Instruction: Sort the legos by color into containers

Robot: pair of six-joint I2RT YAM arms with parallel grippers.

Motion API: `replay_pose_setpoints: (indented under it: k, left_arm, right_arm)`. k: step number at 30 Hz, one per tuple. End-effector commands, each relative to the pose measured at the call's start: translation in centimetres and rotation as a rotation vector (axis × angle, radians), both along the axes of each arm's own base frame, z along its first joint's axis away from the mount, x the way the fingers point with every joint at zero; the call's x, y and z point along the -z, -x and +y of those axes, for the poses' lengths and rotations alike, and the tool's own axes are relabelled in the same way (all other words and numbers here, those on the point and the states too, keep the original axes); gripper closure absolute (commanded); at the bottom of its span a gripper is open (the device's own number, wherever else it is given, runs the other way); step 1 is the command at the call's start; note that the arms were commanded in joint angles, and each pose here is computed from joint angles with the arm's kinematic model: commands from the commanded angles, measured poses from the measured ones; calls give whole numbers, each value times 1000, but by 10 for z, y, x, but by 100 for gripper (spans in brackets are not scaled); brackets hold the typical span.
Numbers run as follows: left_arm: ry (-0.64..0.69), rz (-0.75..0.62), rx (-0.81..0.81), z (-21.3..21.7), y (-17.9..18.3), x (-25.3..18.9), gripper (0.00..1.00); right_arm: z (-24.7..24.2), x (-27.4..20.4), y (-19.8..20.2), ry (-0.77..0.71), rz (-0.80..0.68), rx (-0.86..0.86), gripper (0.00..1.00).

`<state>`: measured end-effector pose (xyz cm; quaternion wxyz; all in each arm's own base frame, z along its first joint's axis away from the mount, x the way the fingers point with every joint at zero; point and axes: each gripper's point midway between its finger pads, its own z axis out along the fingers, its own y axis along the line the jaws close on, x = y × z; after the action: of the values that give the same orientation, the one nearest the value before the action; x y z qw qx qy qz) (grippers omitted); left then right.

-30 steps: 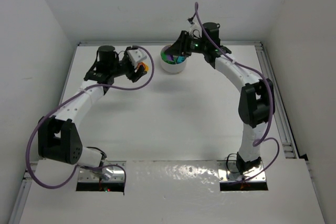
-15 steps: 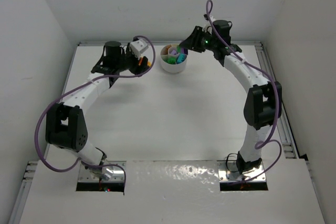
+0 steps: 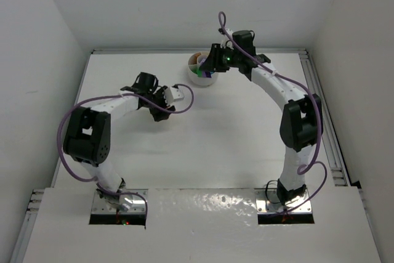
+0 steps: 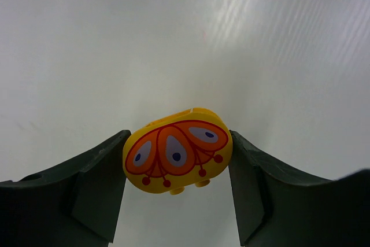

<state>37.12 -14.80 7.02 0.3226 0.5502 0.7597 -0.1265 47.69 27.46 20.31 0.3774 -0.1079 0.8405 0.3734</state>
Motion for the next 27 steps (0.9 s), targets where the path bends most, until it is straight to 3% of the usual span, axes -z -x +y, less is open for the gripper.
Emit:
replay_pose_setpoints:
  k: [1, 3, 7, 11, 15, 20, 23, 26, 27]
  left_arm:
    - [-120, -41, 40, 16, 3, 19, 100]
    - [-135, -58, 55, 19, 5, 30, 99]
    - [-140, -38, 104, 19, 17, 47, 82]
    - [-122, -30, 127, 16, 26, 56, 75]
    - [-101, -24, 152, 12, 29, 55, 53]
    - [-88, -15, 192, 7, 31, 47, 34]
    - [-89, -32, 238, 5, 27, 33, 23]
    - [-49, -98, 273, -5, 17, 4, 0]
    - [-43, -110, 288, -7, 16, -1, 0]
  right_arm:
    - [-5, -33, 3, -4, -85, -2, 100]
    - [-3, -30, 4, -3, -73, -5, 100]
    - [-2, -29, 7, -3, -68, -12, 100]
    - [-3, -29, 9, 4, -69, -15, 100]
    - [-3, -31, 10, 8, -74, -19, 100]
    - [-4, -35, 10, 12, -87, -23, 100]
    - [-4, -36, 12, 18, -91, -33, 100]
    - [-3, -35, 17, 23, -87, -61, 100]
    - [-3, -34, 18, 23, -83, -64, 100]
